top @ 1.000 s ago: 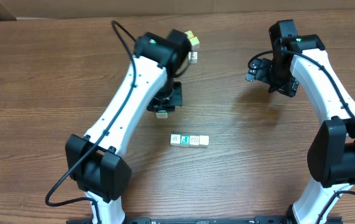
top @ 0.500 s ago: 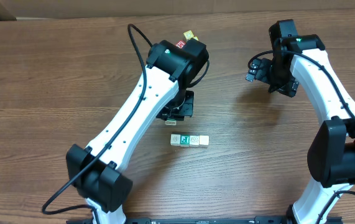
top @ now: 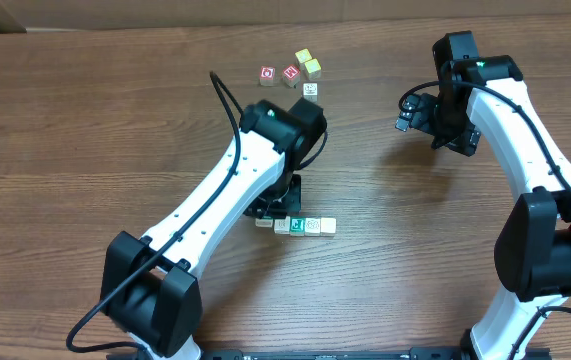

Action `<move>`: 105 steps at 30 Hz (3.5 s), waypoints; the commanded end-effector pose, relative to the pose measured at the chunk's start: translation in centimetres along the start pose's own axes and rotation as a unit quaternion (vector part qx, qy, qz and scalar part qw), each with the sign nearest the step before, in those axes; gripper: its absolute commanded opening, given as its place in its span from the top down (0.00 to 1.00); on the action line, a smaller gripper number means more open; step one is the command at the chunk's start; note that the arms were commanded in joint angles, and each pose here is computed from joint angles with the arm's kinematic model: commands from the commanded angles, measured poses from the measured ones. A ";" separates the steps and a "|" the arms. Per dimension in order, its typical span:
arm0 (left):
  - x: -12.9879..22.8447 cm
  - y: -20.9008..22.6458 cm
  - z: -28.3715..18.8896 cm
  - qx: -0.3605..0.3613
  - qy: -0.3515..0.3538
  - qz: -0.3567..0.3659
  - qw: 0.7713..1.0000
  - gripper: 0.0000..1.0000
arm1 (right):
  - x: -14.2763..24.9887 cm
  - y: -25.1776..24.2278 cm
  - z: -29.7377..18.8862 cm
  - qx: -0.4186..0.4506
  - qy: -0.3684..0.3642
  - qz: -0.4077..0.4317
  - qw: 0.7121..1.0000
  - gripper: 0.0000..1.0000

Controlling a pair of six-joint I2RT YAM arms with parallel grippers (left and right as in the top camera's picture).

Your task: Flip 5 blocks

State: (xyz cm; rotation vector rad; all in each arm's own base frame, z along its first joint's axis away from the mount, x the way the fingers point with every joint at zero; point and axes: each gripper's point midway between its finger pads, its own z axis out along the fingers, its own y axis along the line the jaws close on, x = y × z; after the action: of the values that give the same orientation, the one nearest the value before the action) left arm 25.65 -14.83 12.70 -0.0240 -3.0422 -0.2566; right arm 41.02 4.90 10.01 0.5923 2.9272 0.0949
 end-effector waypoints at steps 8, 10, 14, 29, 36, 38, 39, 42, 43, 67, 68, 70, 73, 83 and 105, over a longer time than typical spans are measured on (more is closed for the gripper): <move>-1.3 2.1 2.8 0.031 -0.030 -0.035 0.998 0.81 | -0.6 0.2 -1.0 -0.005 -0.016 -0.003 1.000 0.00; -1.5 1.8 4.0 0.055 -0.025 -0.025 0.998 0.81 | -0.6 0.2 -1.0 -0.005 -0.016 -0.003 1.000 0.00; -2.0 2.9 5.7 0.059 -0.021 -0.048 0.997 0.80 | -0.6 0.2 -1.0 -0.005 -0.016 -0.003 1.000 0.00; -1.5 1.7 8.4 0.085 -0.020 -0.024 0.996 0.76 | -0.6 0.2 -1.0 -0.005 -0.016 -0.003 1.000 0.00; -1.7 1.5 8.8 0.091 -0.025 -0.024 0.995 0.31 | -0.6 0.2 -1.0 -0.005 -0.016 -0.003 1.000 0.00; -1.9 1.6 8.6 0.093 -0.028 -0.026 0.995 0.30 | -0.6 0.2 -1.0 -0.005 -0.016 -0.003 1.000 0.00; -2.5 1.7 8.1 0.094 -0.036 -0.030 0.994 0.30 | -0.6 0.2 -1.0 -0.005 -0.016 -0.003 1.000 0.00; -3.6 2.0 6.5 0.099 -0.049 -0.039 0.993 0.31 | -0.6 0.2 -1.0 -0.005 -0.016 -0.003 1.000 0.00; -3.9 2.4 5.7 0.097 -0.051 -0.043 0.993 0.32 | -0.6 0.2 -1.0 -0.005 -0.016 -0.003 1.000 0.00; 3.1 -2.7 7.4 0.117 0.044 -0.004 0.992 0.96 | -0.6 0.2 -1.0 -0.005 -0.016 -0.003 1.000 0.00; 3.1 -3.2 7.3 0.122 0.042 0.002 0.992 0.96 | -0.6 0.2 -1.0 -0.005 -0.016 -0.003 1.000 0.00; 3.1 -3.8 7.3 0.123 0.033 0.006 0.992 0.96 | -0.6 0.2 -1.0 -0.005 -0.016 -0.003 1.000 0.00; 3.3 -4.7 7.2 0.124 0.026 0.014 0.992 0.96 | -0.6 0.2 -1.0 -0.005 -0.016 -0.003 1.000 0.00; 2.8 -3.8 9.1 0.074 -0.011 0.010 0.997 0.96 | -0.6 0.2 -1.0 -0.005 -0.016 -0.003 1.000 0.00; 2.2 -3.3 10.6 0.060 -0.037 0.056 0.996 0.96 | -0.6 0.2 -1.0 -0.005 -0.016 -0.003 1.000 0.00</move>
State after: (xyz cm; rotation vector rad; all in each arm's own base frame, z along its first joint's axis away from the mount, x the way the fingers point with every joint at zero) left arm 21.86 -16.55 1.36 -0.1096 -3.0831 -0.0419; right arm 41.02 4.92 10.01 0.5912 2.9274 0.0949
